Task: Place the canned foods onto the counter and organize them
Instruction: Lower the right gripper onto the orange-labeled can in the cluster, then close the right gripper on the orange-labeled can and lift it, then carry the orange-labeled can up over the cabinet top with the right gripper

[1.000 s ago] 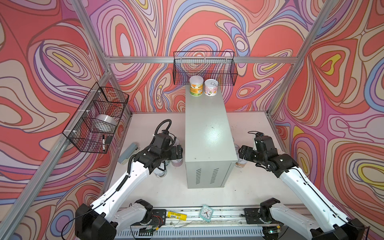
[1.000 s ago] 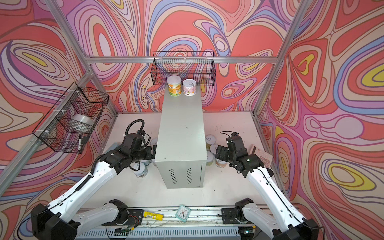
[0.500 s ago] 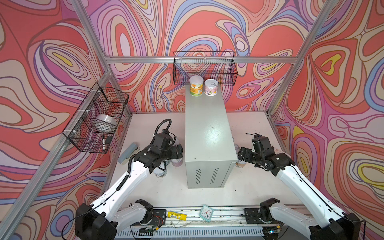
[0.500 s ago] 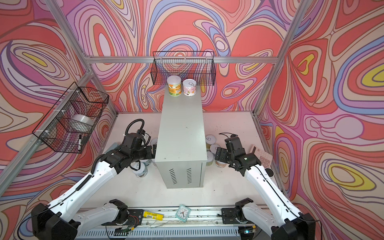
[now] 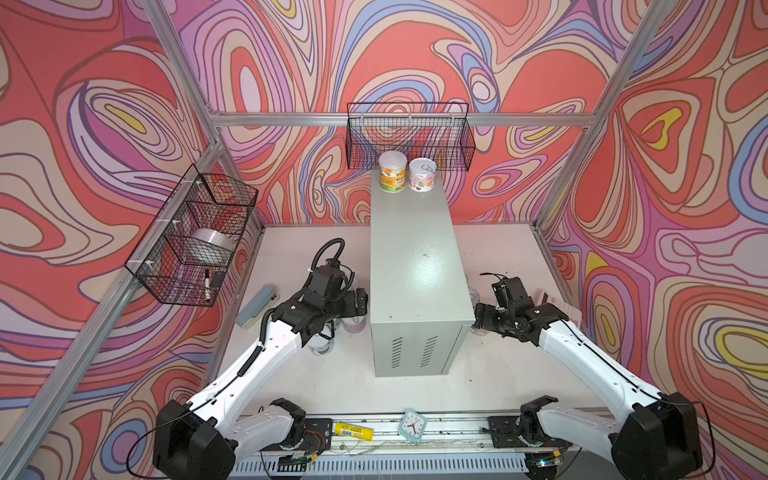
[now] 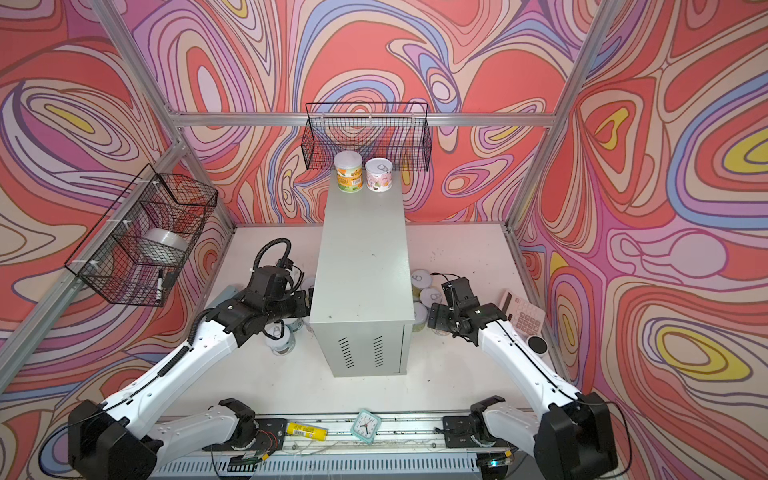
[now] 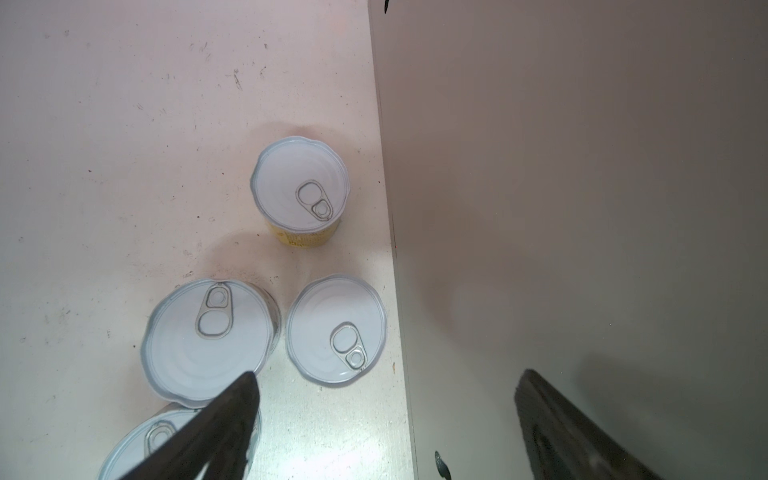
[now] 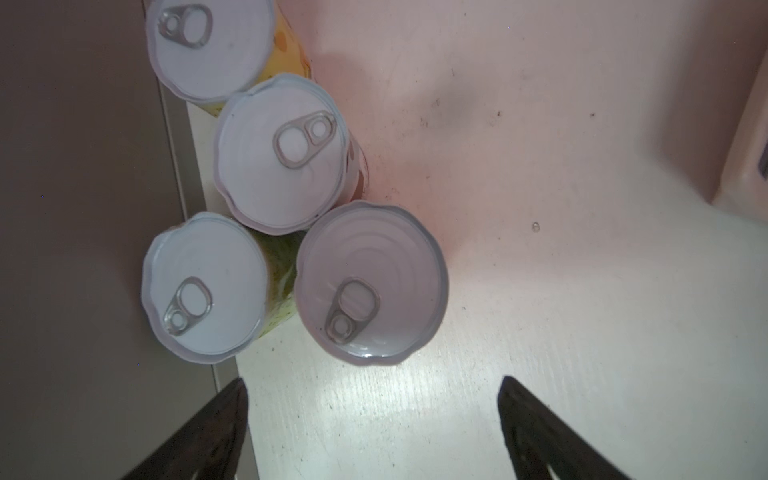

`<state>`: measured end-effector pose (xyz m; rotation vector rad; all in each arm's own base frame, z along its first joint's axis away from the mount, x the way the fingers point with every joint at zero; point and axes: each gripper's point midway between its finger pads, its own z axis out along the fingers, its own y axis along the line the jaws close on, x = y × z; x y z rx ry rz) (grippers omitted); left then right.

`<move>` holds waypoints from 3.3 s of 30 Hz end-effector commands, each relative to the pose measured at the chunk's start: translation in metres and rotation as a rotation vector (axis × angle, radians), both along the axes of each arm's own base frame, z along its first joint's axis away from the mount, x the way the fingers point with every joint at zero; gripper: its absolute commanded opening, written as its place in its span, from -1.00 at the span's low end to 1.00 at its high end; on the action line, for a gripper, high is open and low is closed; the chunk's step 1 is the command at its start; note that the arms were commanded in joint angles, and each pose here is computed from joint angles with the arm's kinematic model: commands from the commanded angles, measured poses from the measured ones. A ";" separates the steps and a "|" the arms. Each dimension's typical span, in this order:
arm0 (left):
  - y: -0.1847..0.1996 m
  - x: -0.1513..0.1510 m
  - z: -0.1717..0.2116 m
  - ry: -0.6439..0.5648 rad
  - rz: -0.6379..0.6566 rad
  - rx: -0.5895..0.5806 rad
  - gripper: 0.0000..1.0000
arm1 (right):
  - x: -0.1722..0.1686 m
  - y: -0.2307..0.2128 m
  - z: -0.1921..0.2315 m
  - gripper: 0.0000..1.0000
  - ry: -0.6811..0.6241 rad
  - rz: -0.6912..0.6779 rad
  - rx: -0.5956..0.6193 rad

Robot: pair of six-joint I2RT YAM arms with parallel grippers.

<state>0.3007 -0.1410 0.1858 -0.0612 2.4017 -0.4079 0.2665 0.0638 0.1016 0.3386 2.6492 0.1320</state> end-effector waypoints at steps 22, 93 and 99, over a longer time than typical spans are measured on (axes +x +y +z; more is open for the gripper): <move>-0.007 0.010 -0.012 -0.007 -0.013 -0.001 0.93 | 0.037 -0.008 -0.042 0.81 0.025 -0.063 -0.061; -0.015 0.034 0.009 0.018 -0.045 0.015 0.93 | 0.024 0.004 0.211 -1.00 -0.324 0.029 0.132; -0.010 0.037 0.018 -0.013 -0.028 -0.012 0.93 | 0.040 0.011 0.257 -1.00 -0.428 0.050 0.161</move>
